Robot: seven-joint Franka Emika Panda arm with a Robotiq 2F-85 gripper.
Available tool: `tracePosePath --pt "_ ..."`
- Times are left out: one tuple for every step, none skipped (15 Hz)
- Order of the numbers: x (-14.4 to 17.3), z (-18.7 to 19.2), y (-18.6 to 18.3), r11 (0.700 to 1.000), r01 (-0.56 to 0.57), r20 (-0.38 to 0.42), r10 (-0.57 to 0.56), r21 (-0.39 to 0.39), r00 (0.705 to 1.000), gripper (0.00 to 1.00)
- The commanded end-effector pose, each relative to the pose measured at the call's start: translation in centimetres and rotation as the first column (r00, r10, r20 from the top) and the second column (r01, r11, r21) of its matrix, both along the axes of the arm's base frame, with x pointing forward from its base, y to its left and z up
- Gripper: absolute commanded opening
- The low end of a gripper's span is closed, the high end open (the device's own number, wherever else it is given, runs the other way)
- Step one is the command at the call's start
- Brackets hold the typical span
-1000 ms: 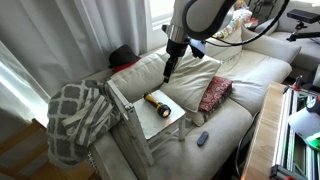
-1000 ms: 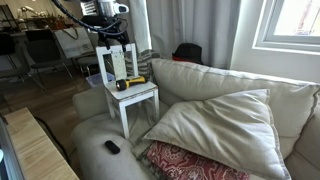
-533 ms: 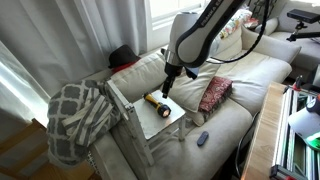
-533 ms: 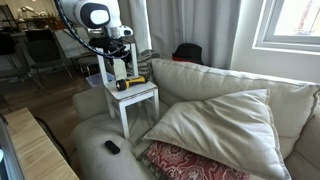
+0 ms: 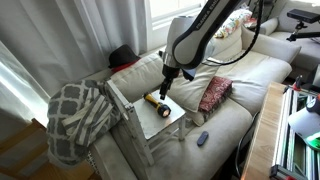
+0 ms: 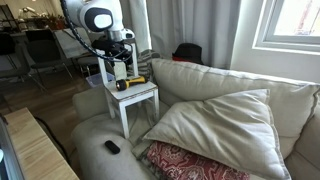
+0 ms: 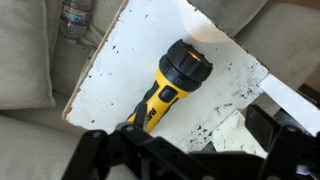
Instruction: Turn off the torch, then put the torch upright
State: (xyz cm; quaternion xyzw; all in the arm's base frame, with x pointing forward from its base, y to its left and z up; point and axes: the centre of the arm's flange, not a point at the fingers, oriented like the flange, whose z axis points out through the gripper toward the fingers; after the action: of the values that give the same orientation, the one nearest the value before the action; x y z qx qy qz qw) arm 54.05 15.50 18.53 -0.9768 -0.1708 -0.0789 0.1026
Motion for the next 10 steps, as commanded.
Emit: tracePosePath --pt "1.1 -2.1 -0.8 0.999 0.037 0.002 -0.037 0.009 0.999 1.00" --pt "1.2 -2.5 -1.0 0.999 0.039 0.002 -0.039 0.016 0.999 1.00" --pt "1.5 -3.0 -1.2 0.999 0.042 0.002 -0.042 0.018 0.999 0.95" --pt "1.7 -3.4 -1.4 0.999 0.049 0.005 -0.049 0.024 0.999 0.75" --pt "1.9 -3.8 -1.4 0.998 0.051 0.012 -0.051 0.035 0.999 0.71" --pt "2.2 -4.1 -1.5 0.998 0.054 0.024 -0.055 0.042 0.998 0.70" --pt "2.5 -4.5 -1.5 0.997 0.057 0.033 -0.059 0.045 0.998 0.61" --pt "2.7 -4.9 -1.5 0.997 0.061 0.038 -0.063 0.050 0.997 0.53" --pt "2.8 -5.5 -1.5 0.997 0.063 0.039 -0.065 0.055 0.997 0.44" --pt "2.9 -5.9 -1.4 0.996 0.063 0.040 -0.066 0.063 0.997 0.38"
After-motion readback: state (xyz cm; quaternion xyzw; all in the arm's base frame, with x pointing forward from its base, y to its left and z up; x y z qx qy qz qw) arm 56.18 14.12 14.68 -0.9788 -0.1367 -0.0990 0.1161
